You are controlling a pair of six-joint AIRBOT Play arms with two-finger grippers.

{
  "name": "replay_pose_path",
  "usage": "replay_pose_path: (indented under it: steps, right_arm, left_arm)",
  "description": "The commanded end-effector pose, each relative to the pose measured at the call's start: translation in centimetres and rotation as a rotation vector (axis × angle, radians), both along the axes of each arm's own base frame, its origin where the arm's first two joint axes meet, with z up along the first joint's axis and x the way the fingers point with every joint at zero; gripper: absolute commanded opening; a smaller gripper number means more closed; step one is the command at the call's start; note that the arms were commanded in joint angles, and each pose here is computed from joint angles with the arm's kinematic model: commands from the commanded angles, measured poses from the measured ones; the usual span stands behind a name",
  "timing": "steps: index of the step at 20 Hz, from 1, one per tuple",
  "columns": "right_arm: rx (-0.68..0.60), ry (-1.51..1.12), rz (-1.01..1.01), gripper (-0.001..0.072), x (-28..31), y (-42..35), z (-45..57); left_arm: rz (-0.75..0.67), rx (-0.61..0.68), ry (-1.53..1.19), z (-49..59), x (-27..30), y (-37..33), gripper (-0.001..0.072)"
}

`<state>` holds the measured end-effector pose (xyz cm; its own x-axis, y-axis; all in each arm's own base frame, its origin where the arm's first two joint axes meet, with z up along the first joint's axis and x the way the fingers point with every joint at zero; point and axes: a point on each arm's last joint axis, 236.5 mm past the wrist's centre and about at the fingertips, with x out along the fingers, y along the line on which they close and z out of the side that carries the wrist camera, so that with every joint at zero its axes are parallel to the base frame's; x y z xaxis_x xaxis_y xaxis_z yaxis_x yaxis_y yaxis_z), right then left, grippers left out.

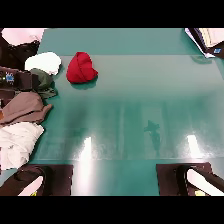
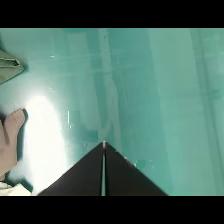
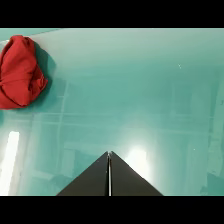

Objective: Fold the shirts.

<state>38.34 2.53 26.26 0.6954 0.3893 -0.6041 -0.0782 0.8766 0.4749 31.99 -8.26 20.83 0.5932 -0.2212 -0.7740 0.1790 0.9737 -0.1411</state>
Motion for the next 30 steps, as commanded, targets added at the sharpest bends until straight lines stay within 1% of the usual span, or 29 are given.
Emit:
replay_pose_path:
  steps: [1,11,19,20,21,22,26,28,30]
  right_arm:
    - [0.000,-0.001,0.001,0.0018,0.0,0.0,0.0]
    - [0.000,-0.001,0.001,0.0018,0.0,0.0,0.0]
    - [0.009,-0.083,-0.046,0.0018,1.5,-0.6,1.5]
    - [0.014,-0.086,-0.045,0.0018,1.5,-0.6,1.6]
    - [0.023,-0.087,-0.040,0.0018,1.5,-0.3,1.7]
    - [0.035,-0.087,-0.031,0.0018,1.4,0.0,1.9]
    - [0.035,-0.081,-0.031,0.0018,1.5,-0.1,1.6]
    - [0.034,-0.064,-0.022,0.0018,1.3,0.0,1.2]
    - [0.033,-0.053,-0.016,0.0019,1.1,0.2,1.1]
  left_arm:
    - [0.001,0.000,-0.002,0.1,0.0,0.0,0.0029]
    - [0.002,-0.001,-0.007,0.1,0.1,0.0,0.0029]
    - [0.014,-0.054,-0.208,3.6,3.6,-0.7,0.0032]
    - [-0.005,-0.037,-0.257,4.2,4.5,-0.7,0.0313]
    - [-0.010,-0.030,-0.299,4.5,5.7,-0.8,0.0618]
    - [0.002,-0.033,-0.326,4.0,7.4,-0.9,0.0644]
    - [0.034,0.027,-0.318,-2.9,15.9,-0.8,0.0644]
    - [0.041,0.032,-0.301,-7.9,19.9,-1.3,0.0644]
    - [0.043,0.043,-0.240,-13.5,22.1,-1.6,0.0644]
